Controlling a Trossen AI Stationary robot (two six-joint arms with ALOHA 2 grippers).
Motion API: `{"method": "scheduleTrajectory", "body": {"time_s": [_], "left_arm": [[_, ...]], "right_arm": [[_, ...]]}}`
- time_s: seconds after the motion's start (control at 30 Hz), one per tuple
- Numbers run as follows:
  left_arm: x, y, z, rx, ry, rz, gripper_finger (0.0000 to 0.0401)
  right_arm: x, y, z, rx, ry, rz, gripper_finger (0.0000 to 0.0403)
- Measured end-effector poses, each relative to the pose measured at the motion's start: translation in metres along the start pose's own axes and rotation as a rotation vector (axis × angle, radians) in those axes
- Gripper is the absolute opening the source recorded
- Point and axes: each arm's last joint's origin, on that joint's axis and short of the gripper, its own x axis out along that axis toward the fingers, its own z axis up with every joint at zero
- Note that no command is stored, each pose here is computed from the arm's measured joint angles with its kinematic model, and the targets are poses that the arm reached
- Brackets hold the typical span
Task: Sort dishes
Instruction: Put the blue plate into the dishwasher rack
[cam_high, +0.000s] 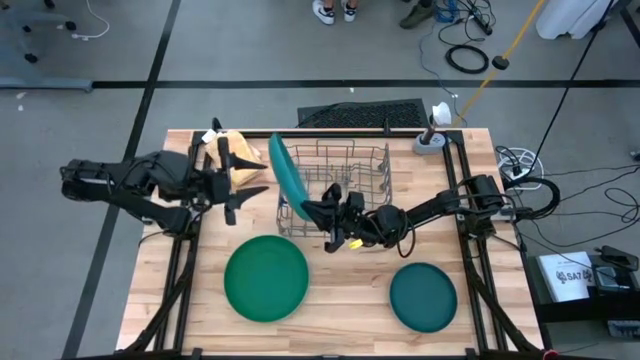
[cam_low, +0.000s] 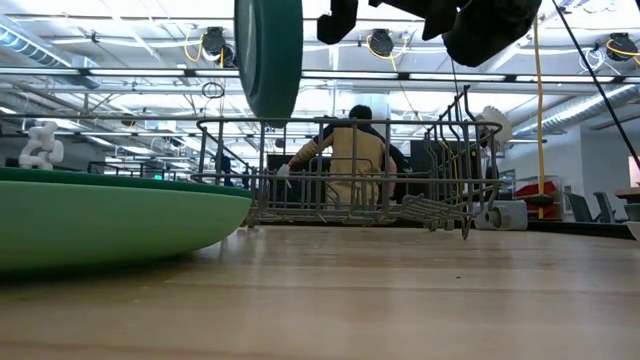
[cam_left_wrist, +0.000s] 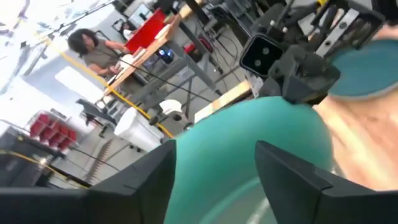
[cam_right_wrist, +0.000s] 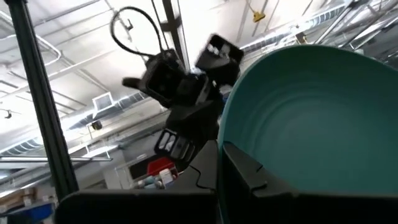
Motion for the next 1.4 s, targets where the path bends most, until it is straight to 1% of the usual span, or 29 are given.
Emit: {"method": "scheduleTrajectory", "body": {"time_s": [0.07, 0.17, 0.27, 0.47, 0.6, 0.73, 0.83, 0.93, 1.0, 1.13, 1.23, 1.3, 1.4], "left_arm": [[0.002, 0.003, 0.006, 0.036, 0.032, -0.026, 0.0238], [0.008, 0.009, 0.015, 0.06, 0.079, -0.043, 0.0239], [0.016, 0.014, 0.021, 0.124, 0.15, -0.083, 0.0239], [0.037, 0.023, 0.024, 0.279, 0.359, -0.224, 0.0239], [0.047, 0.031, 0.032, 0.313, 0.439, -0.283, 0.0239], [0.054, 0.033, 0.037, 0.356, 0.472, -0.329, 0.0239], [0.062, 0.033, 0.035, 0.393, 0.507, -0.388, 0.0239], [0.074, 0.026, 0.026, 0.416, 0.599, -0.471, 0.0239], [0.082, 0.023, 0.02, 0.424, 0.643, -0.505, 0.0237], [0.088, 0.021, 0.019, 0.431, 0.657, -0.506, 0.0229], [0.088, 0.022, 0.02, 0.442, 0.671, -0.465, 0.0227], [0.085, 0.024, 0.021, 0.432, 0.677, -0.426, 0.0227], [0.075, 0.03, 0.025, 0.396, 0.647, -0.38, 0.0226]], "right_arm": [[0.0, 0.0, -0.001, -0.003, 0.009, -0.003, 0.0], [0.0, -0.001, -0.002, -0.009, 0.02, -0.008, 0.0], [0.0, -0.003, -0.003, -0.012, 0.035, -0.015, 0.0], [0.001, -0.006, -0.005, -0.003, 0.066, -0.011, 0.0], [0.001, -0.007, -0.006, -0.002, 0.077, -0.011, 0.0], [0.002, -0.01, -0.007, -0.01, 0.093, -0.004, 0.0], [0.002, -0.011, -0.007, -0.003, 0.101, -0.005, 0.0], [0.002, -0.012, -0.009, -0.01, 0.122, -0.019, 0.0], [0.002, -0.014, -0.009, -0.011, 0.122, -0.022, 0.0], [0.002, -0.015, -0.01, -0.009, 0.129, -0.027, 0.0], [0.002, -0.015, -0.009, -0.016, 0.121, -0.028, 0.0], [0.002, -0.015, -0.008, -0.026, 0.106, -0.031, 0.0], [0.004, -0.014, -0.004, -0.034, 0.077, -0.044, 0.0]]}}
